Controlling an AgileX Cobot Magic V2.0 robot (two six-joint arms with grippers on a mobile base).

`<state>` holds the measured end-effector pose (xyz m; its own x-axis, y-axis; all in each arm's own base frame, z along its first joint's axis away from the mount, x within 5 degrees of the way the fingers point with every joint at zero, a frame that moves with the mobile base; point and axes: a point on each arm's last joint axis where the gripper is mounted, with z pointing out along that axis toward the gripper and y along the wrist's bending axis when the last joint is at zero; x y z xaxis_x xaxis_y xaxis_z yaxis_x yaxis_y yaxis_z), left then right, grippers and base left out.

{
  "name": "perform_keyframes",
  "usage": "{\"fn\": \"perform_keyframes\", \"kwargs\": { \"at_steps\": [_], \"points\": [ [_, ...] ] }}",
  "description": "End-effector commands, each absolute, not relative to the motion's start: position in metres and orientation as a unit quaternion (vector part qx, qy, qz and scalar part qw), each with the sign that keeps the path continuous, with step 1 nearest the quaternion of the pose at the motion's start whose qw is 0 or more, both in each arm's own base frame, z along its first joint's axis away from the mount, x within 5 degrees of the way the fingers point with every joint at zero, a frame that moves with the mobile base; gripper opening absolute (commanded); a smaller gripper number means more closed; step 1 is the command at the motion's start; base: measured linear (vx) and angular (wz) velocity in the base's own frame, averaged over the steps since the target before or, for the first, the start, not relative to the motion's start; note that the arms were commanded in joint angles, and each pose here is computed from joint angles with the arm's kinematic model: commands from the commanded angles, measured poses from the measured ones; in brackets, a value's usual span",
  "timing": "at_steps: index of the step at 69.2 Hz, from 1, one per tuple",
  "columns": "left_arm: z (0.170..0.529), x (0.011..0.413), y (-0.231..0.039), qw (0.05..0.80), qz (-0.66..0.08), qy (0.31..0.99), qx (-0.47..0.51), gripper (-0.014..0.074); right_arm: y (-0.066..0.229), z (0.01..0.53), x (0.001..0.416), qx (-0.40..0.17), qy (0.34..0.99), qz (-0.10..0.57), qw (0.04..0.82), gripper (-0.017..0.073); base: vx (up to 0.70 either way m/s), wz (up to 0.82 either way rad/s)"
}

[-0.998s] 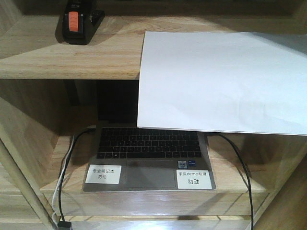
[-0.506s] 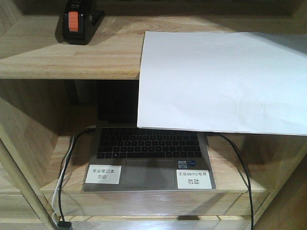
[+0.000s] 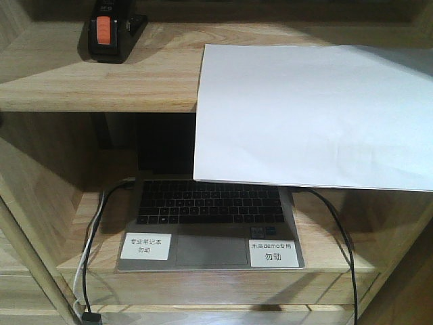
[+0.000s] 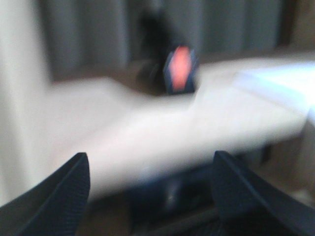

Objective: Grab stapler and paper to desk for stapling
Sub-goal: 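Reach the left gripper to the black stapler and close on it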

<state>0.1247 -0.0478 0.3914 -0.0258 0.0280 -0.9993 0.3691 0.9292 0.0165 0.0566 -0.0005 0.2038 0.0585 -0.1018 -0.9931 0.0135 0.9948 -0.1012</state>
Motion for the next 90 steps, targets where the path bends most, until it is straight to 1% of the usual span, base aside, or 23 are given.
{"fn": "perform_keyframes", "kwargs": {
  "at_steps": [1,11,24,30,39,45,71,90],
  "points": [
    [0.428,0.142,-0.058,0.709,-0.14,0.677,0.14,0.0503,0.0,0.209,0.055,-0.032,0.655,-0.041,0.754,-0.001,0.0,0.0],
    [0.458,0.174,-0.076,0.692,-0.147,0.688,0.16,0.0503,0.0,0.209,0.055,-0.032,0.655,-0.041,0.754,-0.001,0.0,0.0],
    [0.479,0.216,-0.1,0.659,-0.144,0.715,0.185,0.0503,0.0,0.209,0.055,-0.032,0.655,-0.042,0.754,-0.001,0.0,0.0],
    [0.484,0.237,-0.111,0.644,-0.144,0.727,0.189,0.0503,0.0,0.209,0.055,-0.032,0.655,-0.042,0.754,-0.001,0.0,0.0],
    [0.489,0.263,-0.121,0.622,-0.155,0.75,0.161,0.0503,0.0,0.209,0.055,-0.032,0.655,-0.042,0.754,-0.001,0.0,0.0],
    [0.491,0.277,-0.124,0.611,-0.15,0.763,0.147,0.0503,0.0,0.209,0.055,-0.032,0.655,-0.042,0.754,-0.001,0.0,0.0],
    [0.504,0.307,-0.137,0.571,-0.147,0.796,0.139,0.0503,0.0,0.209,0.055,-0.032,0.655,-0.042,0.754,-0.001,0.0,0.0],
    [0.497,0.326,-0.144,0.539,-0.146,0.82,0.122,0.0503,0.0,0.209,0.055,-0.032,0.655,-0.042,0.754,-0.001,0.0,0.0]
  ]
}}
